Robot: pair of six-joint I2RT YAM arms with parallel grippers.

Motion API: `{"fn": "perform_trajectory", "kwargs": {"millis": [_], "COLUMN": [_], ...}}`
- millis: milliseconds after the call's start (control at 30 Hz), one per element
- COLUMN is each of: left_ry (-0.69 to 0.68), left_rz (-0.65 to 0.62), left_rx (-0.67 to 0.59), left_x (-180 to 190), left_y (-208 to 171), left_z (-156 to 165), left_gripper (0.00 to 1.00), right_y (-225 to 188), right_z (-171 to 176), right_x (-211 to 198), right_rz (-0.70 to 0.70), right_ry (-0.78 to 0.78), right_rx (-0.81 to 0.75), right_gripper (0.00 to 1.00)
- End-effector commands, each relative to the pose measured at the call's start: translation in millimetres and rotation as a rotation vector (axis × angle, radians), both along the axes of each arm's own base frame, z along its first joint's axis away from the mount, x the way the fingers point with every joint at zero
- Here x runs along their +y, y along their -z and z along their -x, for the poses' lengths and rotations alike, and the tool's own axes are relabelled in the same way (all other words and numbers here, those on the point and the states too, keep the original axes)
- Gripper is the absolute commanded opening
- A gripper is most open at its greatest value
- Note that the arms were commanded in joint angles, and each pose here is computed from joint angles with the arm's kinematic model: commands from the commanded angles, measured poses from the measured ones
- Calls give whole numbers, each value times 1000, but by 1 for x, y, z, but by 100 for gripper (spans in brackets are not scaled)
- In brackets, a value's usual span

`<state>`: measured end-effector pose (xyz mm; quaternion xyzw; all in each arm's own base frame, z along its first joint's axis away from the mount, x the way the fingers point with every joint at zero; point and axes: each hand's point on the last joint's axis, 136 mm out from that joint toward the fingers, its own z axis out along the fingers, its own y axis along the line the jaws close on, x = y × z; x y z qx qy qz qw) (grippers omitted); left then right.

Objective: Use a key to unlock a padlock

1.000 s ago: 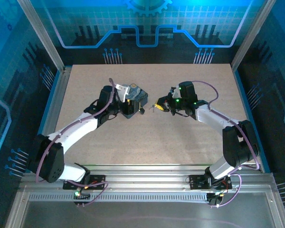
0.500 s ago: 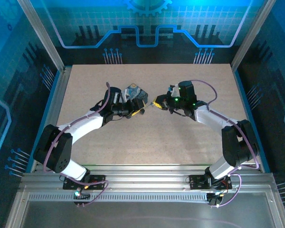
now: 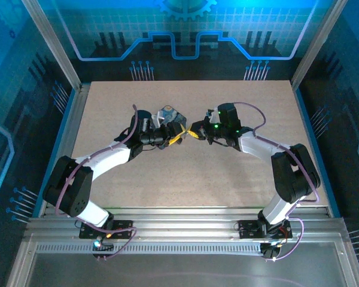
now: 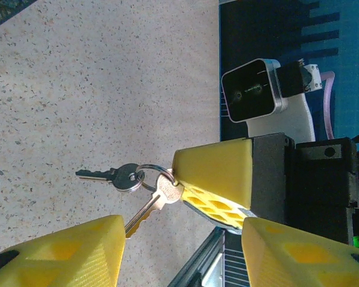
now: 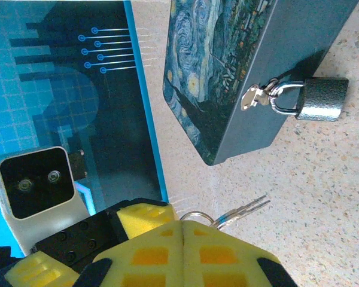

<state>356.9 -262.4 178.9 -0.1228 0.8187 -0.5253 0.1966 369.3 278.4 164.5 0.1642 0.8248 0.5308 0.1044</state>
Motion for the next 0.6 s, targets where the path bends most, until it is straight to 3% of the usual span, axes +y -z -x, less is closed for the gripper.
{"fn": "perform_trajectory", "kwargs": {"millis": [0,233,400,567], "left_ry": [12,-19,-13,-12], "left_rz": [-4,-96,-50,-10], "left_rx": [22,17,17,13], "left_x": [-2,9,3,0], "left_y": [7,13,9,4], "left_z": [3,2,0,-2], "left_gripper": [54,54,53,44], "right_y": [-14,-16,-17,-17], "right_z": [-3,-2,-2,2], "right_x": [11,10,17,30], "right_rz": [-35,-8,-26,-53], "right_ry": [-24,-28,-40,-63], "right_rx": [-37,-46,-43,-25], "right_gripper": [0,0,0,0]}}
